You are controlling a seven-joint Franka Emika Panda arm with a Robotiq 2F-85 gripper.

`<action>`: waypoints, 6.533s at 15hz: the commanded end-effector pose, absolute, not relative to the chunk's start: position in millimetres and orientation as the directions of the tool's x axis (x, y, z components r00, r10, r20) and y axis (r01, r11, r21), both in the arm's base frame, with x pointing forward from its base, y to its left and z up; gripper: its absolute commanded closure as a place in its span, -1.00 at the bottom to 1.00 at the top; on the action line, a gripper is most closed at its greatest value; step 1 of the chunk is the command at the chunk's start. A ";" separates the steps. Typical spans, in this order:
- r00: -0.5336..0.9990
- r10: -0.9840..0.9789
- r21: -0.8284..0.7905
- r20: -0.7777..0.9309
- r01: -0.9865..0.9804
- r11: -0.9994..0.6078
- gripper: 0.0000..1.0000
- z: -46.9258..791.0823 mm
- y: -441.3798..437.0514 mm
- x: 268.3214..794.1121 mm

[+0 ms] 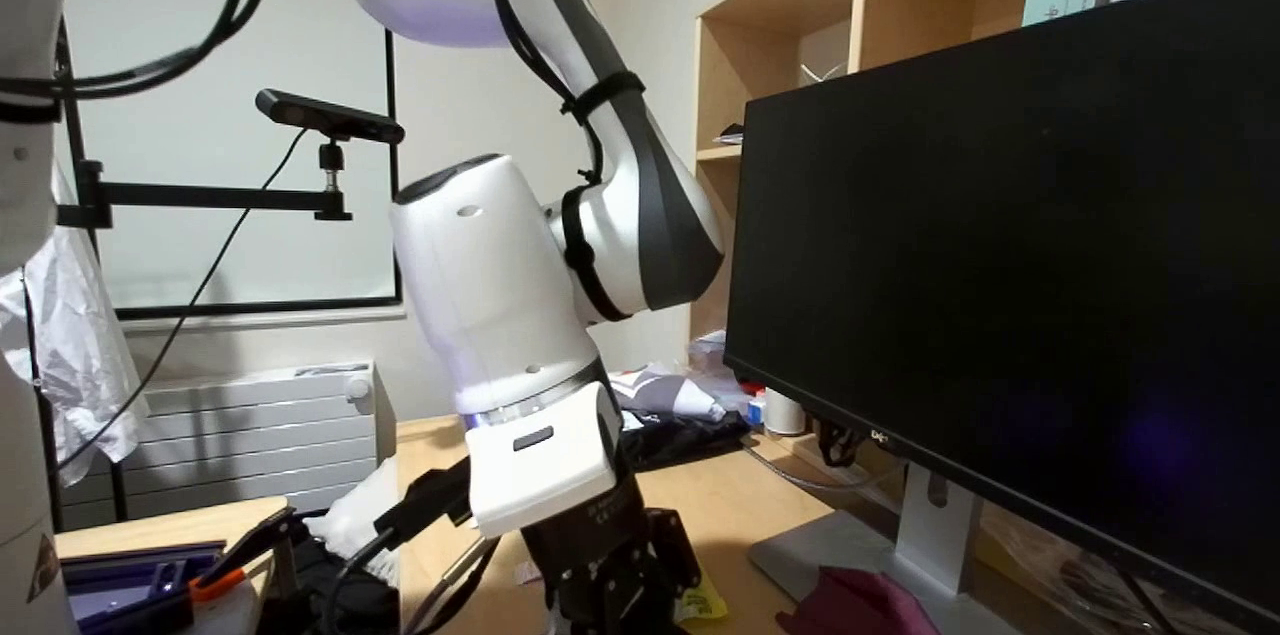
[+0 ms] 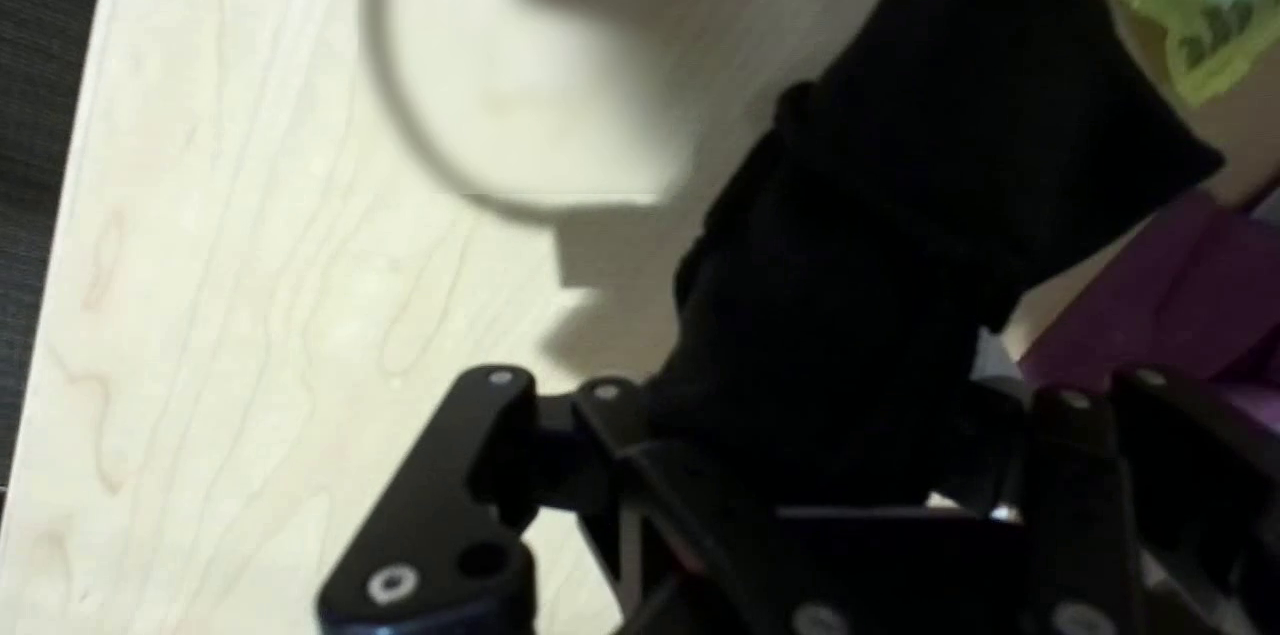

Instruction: Move the purse to the right

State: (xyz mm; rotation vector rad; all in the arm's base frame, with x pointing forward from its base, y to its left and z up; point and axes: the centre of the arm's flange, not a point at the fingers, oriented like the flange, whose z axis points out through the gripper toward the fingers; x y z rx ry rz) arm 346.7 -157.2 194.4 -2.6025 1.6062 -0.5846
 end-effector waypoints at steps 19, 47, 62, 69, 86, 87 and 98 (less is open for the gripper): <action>0.274 -0.930 -0.390 0.245 -0.851 -0.353 0.90 195.8 -359.8 395.7; 0.930 -0.328 -0.018 0.167 -0.330 -0.944 0.90 182.3 -294.8 437.7; 0.994 0.080 0.055 0.076 0.076 -0.996 0.90 139.0 -298.7 439.3; 0.958 0.286 0.043 0.002 0.286 -0.957 0.90 137.2 -296.2 442.6; 0.886 0.008 0.043 0.463 -0.013 -0.999 -1.00 225.1 -271.0 452.9; 0.882 -0.030 0.025 0.471 -0.048 -0.999 -1.00 232.7 -266.3 450.0; 0.942 -0.267 -0.203 0.202 -0.226 -0.953 -1.00 274.3 -186.3 360.0</action>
